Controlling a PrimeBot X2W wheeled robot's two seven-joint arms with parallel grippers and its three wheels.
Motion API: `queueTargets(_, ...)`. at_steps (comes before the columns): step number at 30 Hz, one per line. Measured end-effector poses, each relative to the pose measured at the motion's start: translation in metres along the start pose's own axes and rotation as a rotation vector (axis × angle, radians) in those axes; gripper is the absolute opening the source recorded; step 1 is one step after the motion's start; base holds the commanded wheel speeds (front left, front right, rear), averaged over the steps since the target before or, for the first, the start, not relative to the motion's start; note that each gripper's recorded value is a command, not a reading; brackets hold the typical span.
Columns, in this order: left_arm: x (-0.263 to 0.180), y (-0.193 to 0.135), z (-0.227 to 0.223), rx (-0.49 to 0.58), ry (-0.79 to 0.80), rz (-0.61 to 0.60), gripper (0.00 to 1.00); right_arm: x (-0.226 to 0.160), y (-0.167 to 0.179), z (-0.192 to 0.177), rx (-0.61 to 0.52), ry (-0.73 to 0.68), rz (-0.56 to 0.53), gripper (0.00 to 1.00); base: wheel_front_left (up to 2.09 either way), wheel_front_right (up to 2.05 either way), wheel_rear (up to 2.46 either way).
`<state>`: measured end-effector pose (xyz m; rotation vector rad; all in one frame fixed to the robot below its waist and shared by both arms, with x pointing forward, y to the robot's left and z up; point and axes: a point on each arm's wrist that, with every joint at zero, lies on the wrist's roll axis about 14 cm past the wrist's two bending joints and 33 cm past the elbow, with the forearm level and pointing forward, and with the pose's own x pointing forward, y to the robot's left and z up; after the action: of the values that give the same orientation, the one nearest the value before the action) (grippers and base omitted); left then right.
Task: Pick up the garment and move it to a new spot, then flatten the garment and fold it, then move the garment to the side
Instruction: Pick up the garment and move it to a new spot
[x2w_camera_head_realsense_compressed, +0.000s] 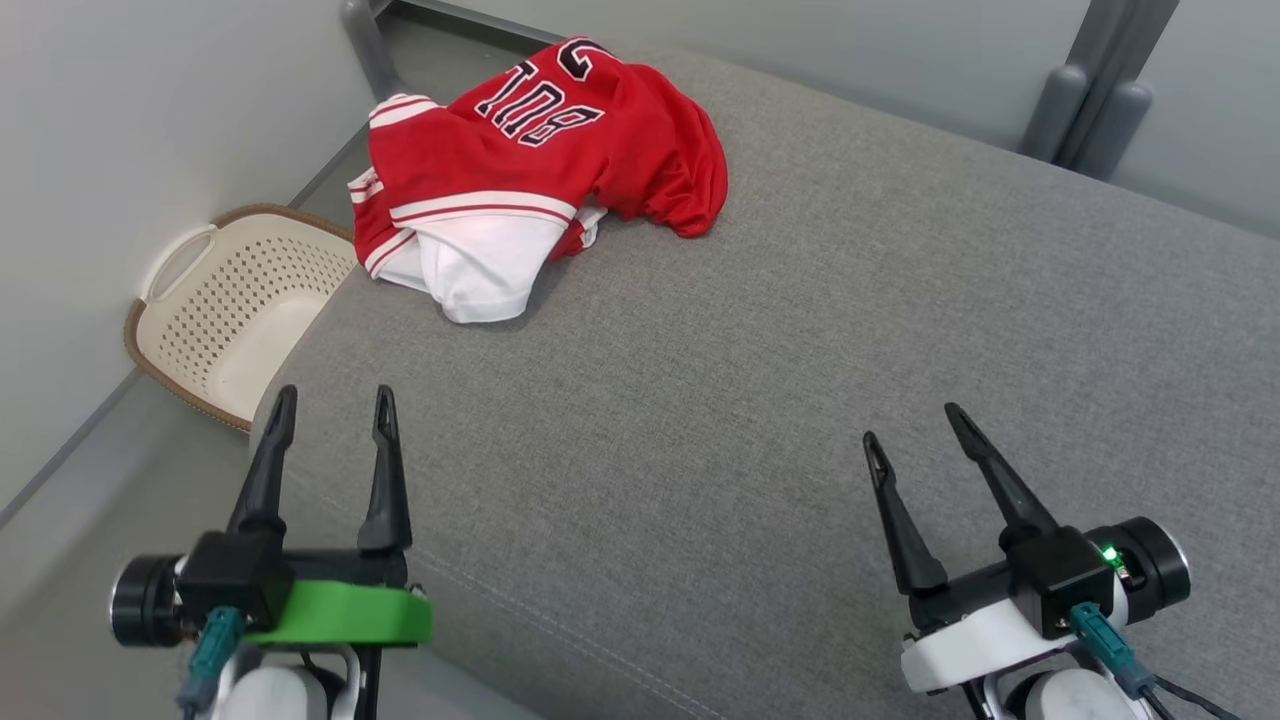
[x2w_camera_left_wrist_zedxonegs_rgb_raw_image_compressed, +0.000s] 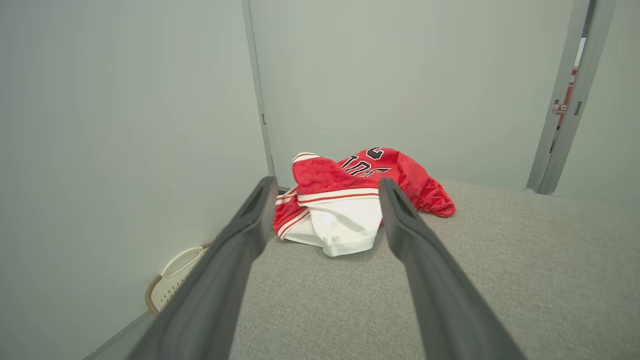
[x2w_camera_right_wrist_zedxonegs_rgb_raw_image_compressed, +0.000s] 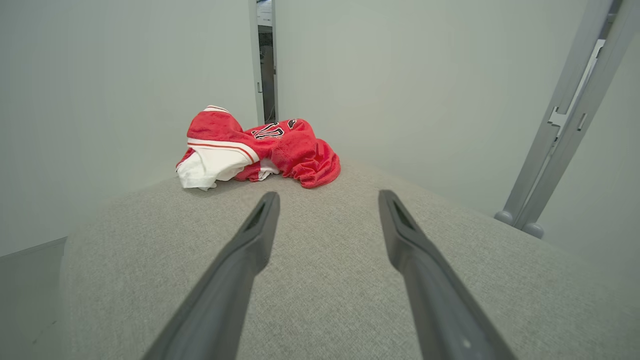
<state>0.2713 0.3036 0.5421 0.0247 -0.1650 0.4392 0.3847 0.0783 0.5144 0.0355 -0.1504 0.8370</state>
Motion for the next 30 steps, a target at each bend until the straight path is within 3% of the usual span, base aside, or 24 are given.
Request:
queueTargets(7, 0.067, -0.002, 0.026, 0.031, -0.085, -0.047, 1.0, 0.002, -0.025, -0.016, -0.032, 0.019, -0.021, 1.0, 0.0, 0.0, 0.0)
queueTargets(13, 0.132, -0.001, 0.009, 0.116, -0.022, -0.087, 1.0, 0.012, -0.053, -0.035, -0.056, 0.028, -0.046, 1.0, 0.0, 0.0, 0.0)
queueTargets(24, 0.241, -0.022, -0.059, 0.28, 0.237, -0.17, 1.0, 0.004, -0.111, -0.08, -0.084, 0.087, -0.141, 1.0, 0.0, 0.0, 0.0)
queueTargets(30, 0.252, -0.023, -0.133, 0.23, 0.54, -0.118, 1.0, -0.007, -0.13, -0.106, -0.086, 0.135, -0.187, 1.0, 0.0, 0.0, 0.0)
